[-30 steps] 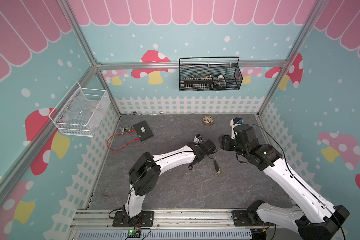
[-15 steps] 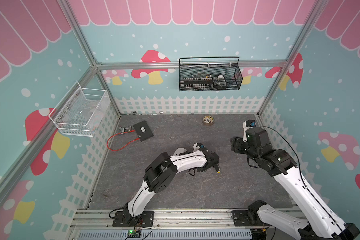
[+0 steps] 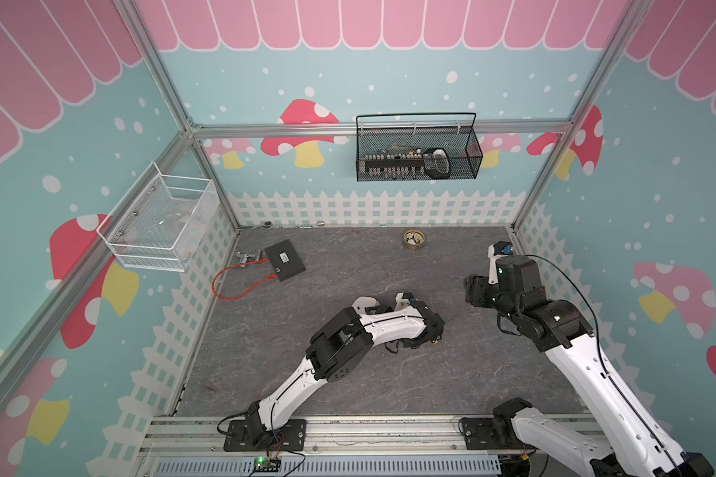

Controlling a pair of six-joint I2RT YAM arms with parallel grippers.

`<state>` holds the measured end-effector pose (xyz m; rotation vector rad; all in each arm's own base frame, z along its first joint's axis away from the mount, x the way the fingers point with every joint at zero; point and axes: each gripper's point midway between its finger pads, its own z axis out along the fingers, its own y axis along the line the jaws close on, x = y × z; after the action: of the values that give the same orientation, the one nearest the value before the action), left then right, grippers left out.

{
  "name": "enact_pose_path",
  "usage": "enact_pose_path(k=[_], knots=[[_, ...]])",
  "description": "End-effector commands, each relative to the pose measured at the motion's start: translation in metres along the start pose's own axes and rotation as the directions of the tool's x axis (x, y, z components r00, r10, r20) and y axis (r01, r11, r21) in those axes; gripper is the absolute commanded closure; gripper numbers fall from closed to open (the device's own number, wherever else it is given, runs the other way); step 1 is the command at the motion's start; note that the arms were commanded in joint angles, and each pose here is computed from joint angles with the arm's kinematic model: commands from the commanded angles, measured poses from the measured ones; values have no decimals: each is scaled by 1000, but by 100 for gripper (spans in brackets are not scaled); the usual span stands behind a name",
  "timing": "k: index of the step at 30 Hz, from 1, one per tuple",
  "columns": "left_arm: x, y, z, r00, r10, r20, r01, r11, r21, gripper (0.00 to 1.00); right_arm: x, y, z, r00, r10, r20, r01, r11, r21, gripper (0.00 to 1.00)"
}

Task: Remove the battery from the alarm
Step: Adjust the alarm at the center of the board.

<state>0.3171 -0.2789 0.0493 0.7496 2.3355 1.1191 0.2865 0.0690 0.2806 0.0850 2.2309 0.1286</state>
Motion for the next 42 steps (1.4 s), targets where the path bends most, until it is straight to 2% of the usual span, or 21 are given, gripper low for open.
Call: enact_pose_path(k=[1, 4, 8, 12, 17, 19, 21, 23, 25, 27, 30, 31, 32, 35, 37, 40, 42], knots=[[7, -64, 5, 998, -27, -61, 38, 981, 188, 47, -1, 0, -1, 1000, -9, 16, 9, 1000, -13, 30], [11, -75, 6, 997, -22, -69, 37, 975, 218, 41, -2, -1, -1, 1000, -9, 16, 9, 1000, -13, 30], [15, -85, 8, 997, -19, -73, 36, 970, 240, 39, -1, -1, -1, 1000, -7, 14, 8, 1000, -13, 30], [8, -72, -2, 996, -76, -47, 85, 966, 245, 37, -3, 0, -3, 1000, -1, 21, 2, 1000, -24, 30], [-21, -20, -40, 972, -232, 43, 207, 926, 314, 36, -11, 9, -10, 999, 15, 35, -12, 997, -73, 30], [-31, 9, -57, 949, -306, 75, 260, 896, 361, 36, -13, 15, -12, 999, 27, 36, -23, 994, -107, 30], [-39, 46, -75, 911, -398, 108, 319, 846, 428, 36, -11, 25, -11, 999, 42, 24, -38, 986, -163, 30], [-37, 78, -77, 878, -467, 107, 368, 800, 473, 38, -2, 39, -4, 998, 62, -12, -63, 969, -239, 34], [-29, 107, -59, 843, -531, 82, 431, 759, 487, 46, 16, 58, 9, 994, 86, -73, -106, 935, -338, 44], [-15, 132, -26, 803, -595, 27, 501, 699, 511, 62, 43, 80, 27, 983, 103, -154, -159, 892, -423, 64], [6, 151, 24, 741, -669, -57, 588, 607, 534, 88, 83, 108, 53, 965, 80, -250, -191, 867, -460, 93], [11, 152, 36, 729, -680, -79, 604, 585, 542, 95, 91, 117, 58, 961, 69, -268, -193, 860, -472, 99], [15, 154, 50, 707, -699, -102, 624, 549, 556, 100, 103, 128, 66, 953, 50, -299, -195, 856, -480, 100], [18, 147, 78, 668, -725, -167, 654, 464, 598, 100, 126, 159, 86, 934, 0, -358, -193, 841, -505, 100], [15, 136, 89, 662, -722, -201, 659, 433, 615, 100, 137, 173, 100, 921, -28, -388, -188, 840, -508, 100], [6, 123, 101, 636, -731, -246, 666, 358, 654, 100, 149, 190, 121, 905, -49, -422, -192, 839, -509, 100], [3, 113, 107, 631, -730, -263, 669, 340, 661, 100, 157, 197, 132, 897, -58, -439, -192, 843, -503, 100]])
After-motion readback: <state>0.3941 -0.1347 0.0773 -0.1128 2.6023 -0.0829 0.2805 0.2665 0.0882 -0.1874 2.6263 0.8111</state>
